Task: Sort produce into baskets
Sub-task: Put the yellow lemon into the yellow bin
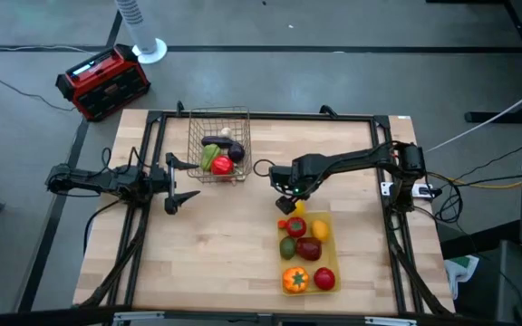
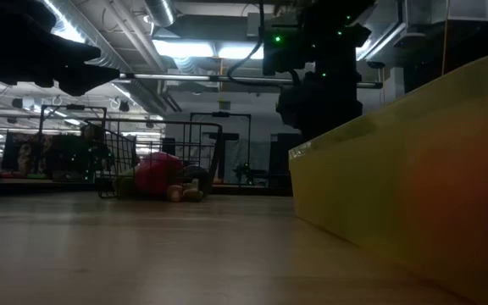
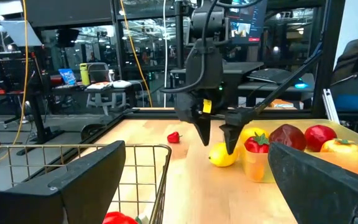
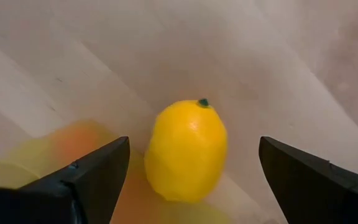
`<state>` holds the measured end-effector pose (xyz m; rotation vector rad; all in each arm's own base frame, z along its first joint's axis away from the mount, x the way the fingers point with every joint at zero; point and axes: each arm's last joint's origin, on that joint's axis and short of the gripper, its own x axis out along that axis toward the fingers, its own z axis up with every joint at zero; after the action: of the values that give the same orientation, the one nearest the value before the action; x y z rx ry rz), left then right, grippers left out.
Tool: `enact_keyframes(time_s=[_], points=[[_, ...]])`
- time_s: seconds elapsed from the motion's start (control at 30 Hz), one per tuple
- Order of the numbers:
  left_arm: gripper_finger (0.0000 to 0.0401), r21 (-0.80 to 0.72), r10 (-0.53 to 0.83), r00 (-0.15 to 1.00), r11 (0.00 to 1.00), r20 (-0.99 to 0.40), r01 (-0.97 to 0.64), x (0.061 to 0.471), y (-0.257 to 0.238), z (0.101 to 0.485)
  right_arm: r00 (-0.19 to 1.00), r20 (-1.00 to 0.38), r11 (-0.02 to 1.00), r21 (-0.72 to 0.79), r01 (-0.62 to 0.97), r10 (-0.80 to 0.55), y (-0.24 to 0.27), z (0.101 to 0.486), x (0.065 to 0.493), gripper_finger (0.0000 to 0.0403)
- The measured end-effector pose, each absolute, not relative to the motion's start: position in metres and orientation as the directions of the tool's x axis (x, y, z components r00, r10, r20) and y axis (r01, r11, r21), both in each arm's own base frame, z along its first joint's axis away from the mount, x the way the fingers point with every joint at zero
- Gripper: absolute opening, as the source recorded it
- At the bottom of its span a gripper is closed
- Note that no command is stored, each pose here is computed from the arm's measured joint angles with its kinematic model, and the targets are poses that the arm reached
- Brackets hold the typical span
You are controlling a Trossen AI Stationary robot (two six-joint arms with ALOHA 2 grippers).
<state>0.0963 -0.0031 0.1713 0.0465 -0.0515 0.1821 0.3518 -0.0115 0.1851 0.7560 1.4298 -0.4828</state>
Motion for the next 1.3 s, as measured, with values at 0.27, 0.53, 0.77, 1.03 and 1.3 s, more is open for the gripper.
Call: enact_keyframes(time_s=[0.27,0.53,0.77,1.03,1.3], points=[[0.0392,0.042,0.180,0.982,0.982,0.055,-0.182,0.096,-0.003,0.171,0.143,-0.978,0.682,0.210,0.700,0.154,-0.011,0.174,0.352,0.0353],[0.0392,0.042,0.180,0.982,0.982,0.055,-0.182,0.096,-0.003,0.171,0.093,-0.982,0.680,0.180,0.711,0.164,-0.011,0.157,0.340,0.0353],[0.0392,0.042,0.180,0.982,0.982,0.055,-0.182,0.096,-0.003,0.171,0.073,-0.983,0.683,0.169,0.710,0.167,-0.011,0.152,0.336,0.0324],[0.0392,0.038,0.180,0.982,0.983,0.055,-0.182,0.096,-0.003,0.171,0.099,-0.981,0.686,0.189,0.702,0.169,-0.011,0.152,0.338,0.0233],[0.0392,0.041,0.180,0.982,0.982,0.055,-0.182,0.096,-0.003,0.171,0.104,-0.980,0.707,0.193,0.680,0.167,-0.011,0.152,0.339,0.0204]])
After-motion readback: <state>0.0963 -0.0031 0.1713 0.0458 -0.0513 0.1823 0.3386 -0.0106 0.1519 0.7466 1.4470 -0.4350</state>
